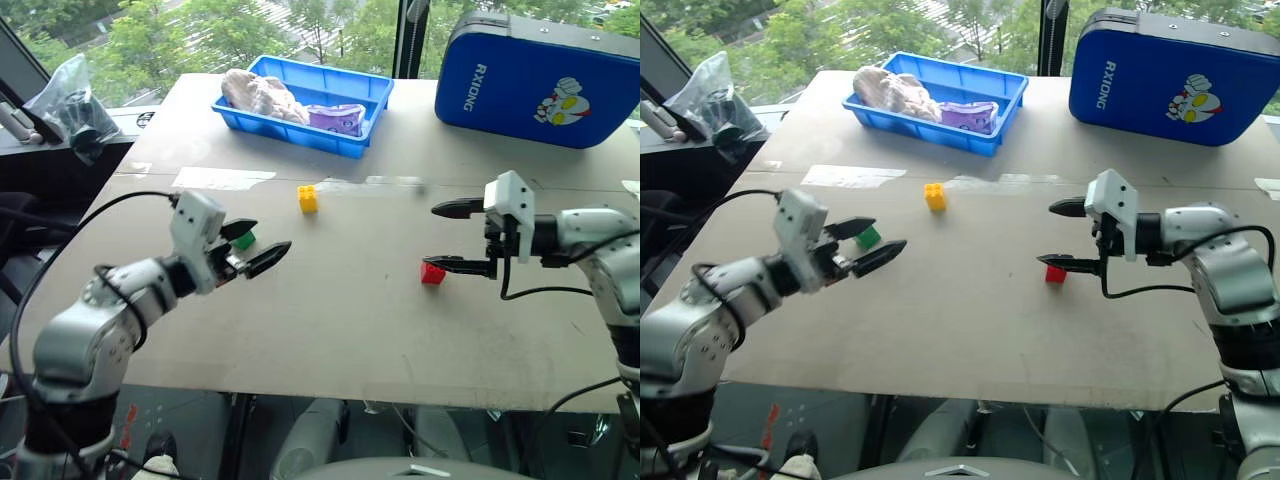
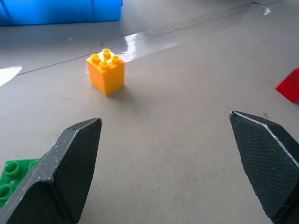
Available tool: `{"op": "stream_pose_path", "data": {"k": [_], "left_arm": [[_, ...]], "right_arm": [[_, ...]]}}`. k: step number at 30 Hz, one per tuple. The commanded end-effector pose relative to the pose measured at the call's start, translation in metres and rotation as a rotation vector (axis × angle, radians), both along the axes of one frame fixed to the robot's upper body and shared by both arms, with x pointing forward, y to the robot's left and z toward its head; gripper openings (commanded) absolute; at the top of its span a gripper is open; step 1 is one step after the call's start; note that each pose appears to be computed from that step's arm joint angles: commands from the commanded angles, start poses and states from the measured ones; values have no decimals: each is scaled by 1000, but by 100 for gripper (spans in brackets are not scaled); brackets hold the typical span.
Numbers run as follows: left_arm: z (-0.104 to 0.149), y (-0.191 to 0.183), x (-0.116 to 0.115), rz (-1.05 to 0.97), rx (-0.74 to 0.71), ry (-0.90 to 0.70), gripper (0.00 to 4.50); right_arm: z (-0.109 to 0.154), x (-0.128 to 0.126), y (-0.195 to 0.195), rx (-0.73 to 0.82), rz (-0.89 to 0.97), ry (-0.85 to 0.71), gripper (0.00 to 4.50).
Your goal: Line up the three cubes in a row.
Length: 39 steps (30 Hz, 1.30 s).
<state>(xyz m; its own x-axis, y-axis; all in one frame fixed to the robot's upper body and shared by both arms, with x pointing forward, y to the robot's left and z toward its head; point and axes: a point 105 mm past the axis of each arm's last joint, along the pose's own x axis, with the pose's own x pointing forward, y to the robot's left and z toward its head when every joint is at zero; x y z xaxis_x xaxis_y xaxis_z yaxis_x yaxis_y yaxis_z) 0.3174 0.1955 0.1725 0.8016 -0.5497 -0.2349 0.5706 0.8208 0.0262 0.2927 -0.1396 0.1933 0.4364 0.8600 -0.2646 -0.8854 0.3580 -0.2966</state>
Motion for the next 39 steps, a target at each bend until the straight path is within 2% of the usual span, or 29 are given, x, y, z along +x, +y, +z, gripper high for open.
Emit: {"op": "stream_pose_path", "data": {"k": [1, 7, 12, 18, 25, 28, 30, 33, 36, 39], "left_arm": [[7, -4, 28, 40, 50, -12, 450], [14, -18, 69, -6, 115, -28, 450], [19, -8, 92, -96, 239, -29, 450], [9, 0, 105, -248, 416, 29, 450], [13, -1, 116, -281, 468, 16, 450], [20, 4, 115, -274, 425, 46, 450], [35, 14, 110, -249, 343, 99, 450], [53, 40, 90, -215, 266, 220, 450], [36, 75, 57, -156, 285, 372, 450], [25, 77, 45, -126, 255, 385, 450]], "right_arm": [[22, -28, -11, 40, -85, -85, 448], [28, -63, -13, 122, -150, -88, 448], [28, -74, -11, 124, -196, -105, 448], [33, -87, -4, 136, -211, -154, 448], [31, -99, 2, 129, -210, -169, 448], [29, -102, 4, 130, -208, -165, 448], [26, -103, 6, 114, -198, -154, 448], [25, -106, 9, 120, -171, -145, 448], [26, -104, 15, 125, -101, -153, 448], [24, -102, 18, 126, -60, -144, 448]]}}
